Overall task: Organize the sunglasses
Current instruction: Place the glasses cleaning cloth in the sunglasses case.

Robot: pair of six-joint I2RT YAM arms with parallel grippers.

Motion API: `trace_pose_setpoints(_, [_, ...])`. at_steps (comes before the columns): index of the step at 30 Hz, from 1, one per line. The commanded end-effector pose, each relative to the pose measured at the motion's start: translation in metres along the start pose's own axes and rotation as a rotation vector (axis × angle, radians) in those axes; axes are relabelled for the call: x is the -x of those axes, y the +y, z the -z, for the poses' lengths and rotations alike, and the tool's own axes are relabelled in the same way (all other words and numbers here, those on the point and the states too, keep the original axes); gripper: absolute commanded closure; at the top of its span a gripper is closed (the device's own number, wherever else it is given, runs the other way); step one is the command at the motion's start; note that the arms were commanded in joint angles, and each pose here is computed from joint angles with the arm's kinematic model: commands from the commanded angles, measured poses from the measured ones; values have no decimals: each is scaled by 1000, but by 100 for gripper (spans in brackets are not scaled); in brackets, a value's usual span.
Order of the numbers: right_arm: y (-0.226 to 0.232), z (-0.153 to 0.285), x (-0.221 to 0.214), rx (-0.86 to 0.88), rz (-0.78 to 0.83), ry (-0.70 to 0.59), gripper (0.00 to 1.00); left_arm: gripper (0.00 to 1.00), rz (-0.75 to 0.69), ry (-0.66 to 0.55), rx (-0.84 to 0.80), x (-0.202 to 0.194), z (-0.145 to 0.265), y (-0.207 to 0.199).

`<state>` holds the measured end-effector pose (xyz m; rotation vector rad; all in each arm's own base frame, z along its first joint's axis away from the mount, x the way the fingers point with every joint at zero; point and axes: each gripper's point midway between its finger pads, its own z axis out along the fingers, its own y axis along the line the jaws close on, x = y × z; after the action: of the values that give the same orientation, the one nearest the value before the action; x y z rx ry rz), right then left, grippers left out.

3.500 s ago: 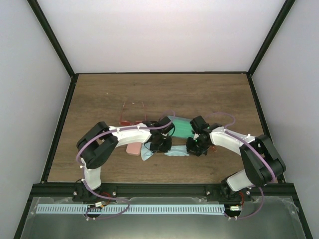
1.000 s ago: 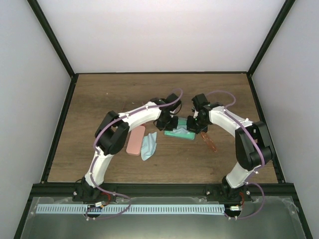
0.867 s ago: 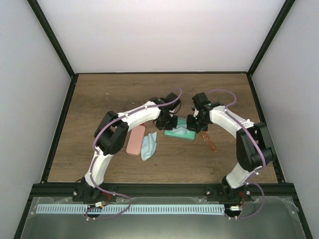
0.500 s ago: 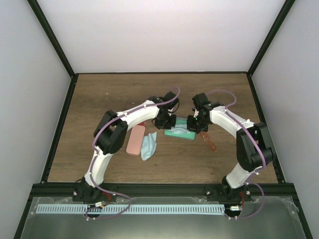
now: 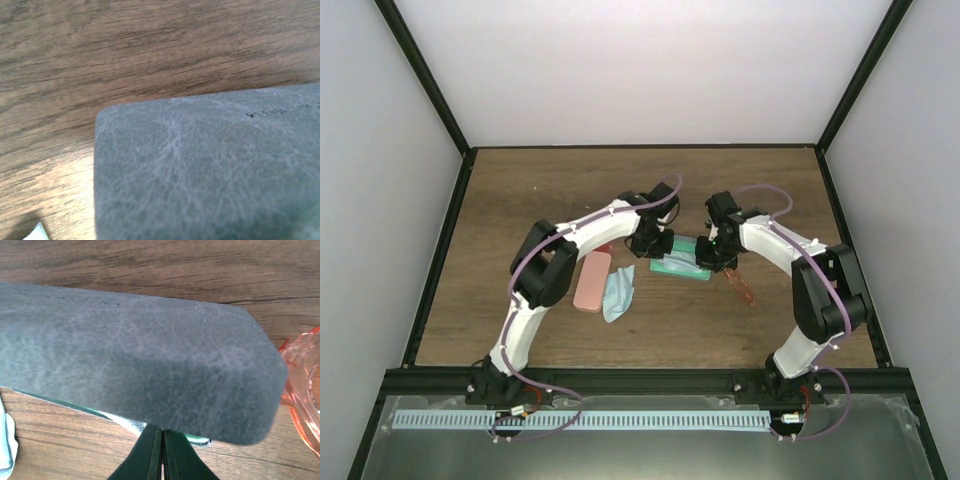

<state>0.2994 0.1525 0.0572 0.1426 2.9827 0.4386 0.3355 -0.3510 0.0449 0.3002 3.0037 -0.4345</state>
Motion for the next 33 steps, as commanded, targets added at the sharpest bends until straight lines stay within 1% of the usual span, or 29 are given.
trace_pose_setpoints(1, [-6, -8, -2, -8, 0, 17, 99, 96, -14, 17, -16, 3, -6, -3])
trace_pose_setpoints(6, [-10, -17, -4, -26, -1, 37, 99, 96, -2, 49, -27, -2, -17, -2])
trace_pose_setpoints(15, [-15, -25, -4, -47, -2, 43, 99, 96, -1, 75, 5, -10, -29, 8])
trace_pose_setpoints(17, [-15, -25, -2, -49, -3, 41, 99, 94, -1, 74, 4, -9, -30, 8])
trace_pose_setpoints(18, [-15, -25, -1, -52, -3, 40, 97, 91, -1, 74, 5, -9, -31, 8])
trace_pose_setpoints(21, [-15, -24, 0, -54, -5, 37, 81, 89, 3, 74, 13, -9, -32, 9])
trace_pose_setpoints(23, [-13, -22, 1, -51, -3, 29, 74, 86, 4, 70, 14, -8, -31, 10])
trace_pose_setpoints(25, [-11, -18, 4, -46, -5, 18, 71, 83, 4, 63, 16, -6, -28, 10])
trace_pose_setpoints(28, [-8, -10, 9, -40, -3, -6, 69, 78, 5, 54, 13, -5, -23, 9])
trace_pose_setpoints(30, [-5, -4, 14, -36, 0, -27, 69, 73, 3, 41, 3, -2, -18, 6])
trace_pose_setpoints(33, [-1, 4, 21, -33, 3, -52, 65, 64, -6, 6, 6, 4, -8, 5])
